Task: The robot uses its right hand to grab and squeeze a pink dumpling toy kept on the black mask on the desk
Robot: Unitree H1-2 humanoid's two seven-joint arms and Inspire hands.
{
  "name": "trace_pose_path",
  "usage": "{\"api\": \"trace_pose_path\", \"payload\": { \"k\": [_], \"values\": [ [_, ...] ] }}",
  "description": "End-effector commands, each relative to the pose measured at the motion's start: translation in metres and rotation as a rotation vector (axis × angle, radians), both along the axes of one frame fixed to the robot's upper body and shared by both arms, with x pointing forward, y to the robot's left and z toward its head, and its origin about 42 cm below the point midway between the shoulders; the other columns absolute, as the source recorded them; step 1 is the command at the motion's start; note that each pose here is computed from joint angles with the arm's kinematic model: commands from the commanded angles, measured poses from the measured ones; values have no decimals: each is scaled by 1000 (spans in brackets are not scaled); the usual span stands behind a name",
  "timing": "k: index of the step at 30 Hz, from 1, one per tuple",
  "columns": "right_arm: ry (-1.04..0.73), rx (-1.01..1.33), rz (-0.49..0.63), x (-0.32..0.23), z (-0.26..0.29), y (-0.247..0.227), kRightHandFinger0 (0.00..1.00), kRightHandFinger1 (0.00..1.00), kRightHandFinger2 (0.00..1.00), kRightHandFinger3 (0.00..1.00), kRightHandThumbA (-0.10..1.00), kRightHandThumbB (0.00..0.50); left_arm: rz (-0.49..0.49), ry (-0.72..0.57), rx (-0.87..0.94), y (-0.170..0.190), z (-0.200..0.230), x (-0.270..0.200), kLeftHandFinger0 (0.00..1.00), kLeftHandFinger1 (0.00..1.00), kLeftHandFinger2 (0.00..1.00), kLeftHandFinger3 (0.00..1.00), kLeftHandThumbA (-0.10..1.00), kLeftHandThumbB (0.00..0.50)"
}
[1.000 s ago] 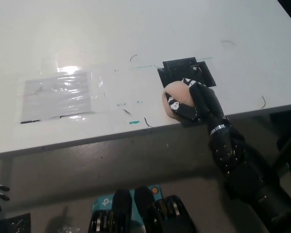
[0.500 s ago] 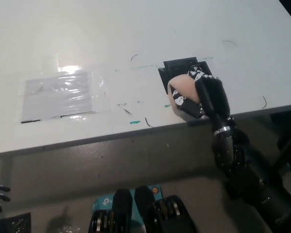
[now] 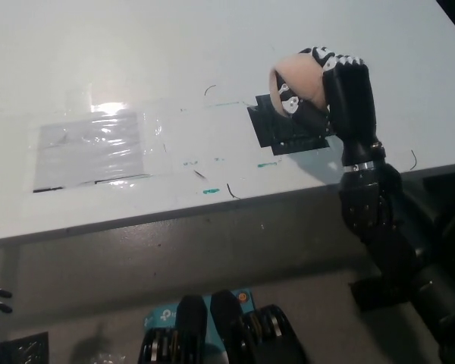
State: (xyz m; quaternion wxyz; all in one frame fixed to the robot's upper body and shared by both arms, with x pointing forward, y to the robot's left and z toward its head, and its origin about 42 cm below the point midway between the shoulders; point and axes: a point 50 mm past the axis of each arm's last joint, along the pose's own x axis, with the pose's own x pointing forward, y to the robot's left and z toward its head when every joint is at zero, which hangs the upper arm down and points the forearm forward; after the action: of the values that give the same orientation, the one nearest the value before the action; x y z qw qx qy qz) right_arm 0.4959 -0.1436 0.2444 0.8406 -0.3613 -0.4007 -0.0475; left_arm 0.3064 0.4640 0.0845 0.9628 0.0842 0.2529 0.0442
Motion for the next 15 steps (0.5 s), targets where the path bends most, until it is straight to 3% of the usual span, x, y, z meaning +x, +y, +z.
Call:
{"api": "trace_pose_path", "payload": {
  "k": [1,7,10,15],
  "values": [
    [-158,39,43,3,32,12,0,0,225,152,-100,261,-2,-44,32,10,22,6,9,213,353,428,1000,500],
    [-164,28,35,4,27,13,0,0,254,91,-100,271,-8,-48,31,12,22,8,49,249,377,444,1000,500],
    [-166,25,31,3,26,12,0,0,314,69,-100,270,0,-54,24,13,22,9,36,234,363,437,1000,500],
    [-159,31,29,4,26,11,0,0,335,53,-100,240,1,-45,14,12,24,10,43,253,381,461,1000,500]
  ]
}}
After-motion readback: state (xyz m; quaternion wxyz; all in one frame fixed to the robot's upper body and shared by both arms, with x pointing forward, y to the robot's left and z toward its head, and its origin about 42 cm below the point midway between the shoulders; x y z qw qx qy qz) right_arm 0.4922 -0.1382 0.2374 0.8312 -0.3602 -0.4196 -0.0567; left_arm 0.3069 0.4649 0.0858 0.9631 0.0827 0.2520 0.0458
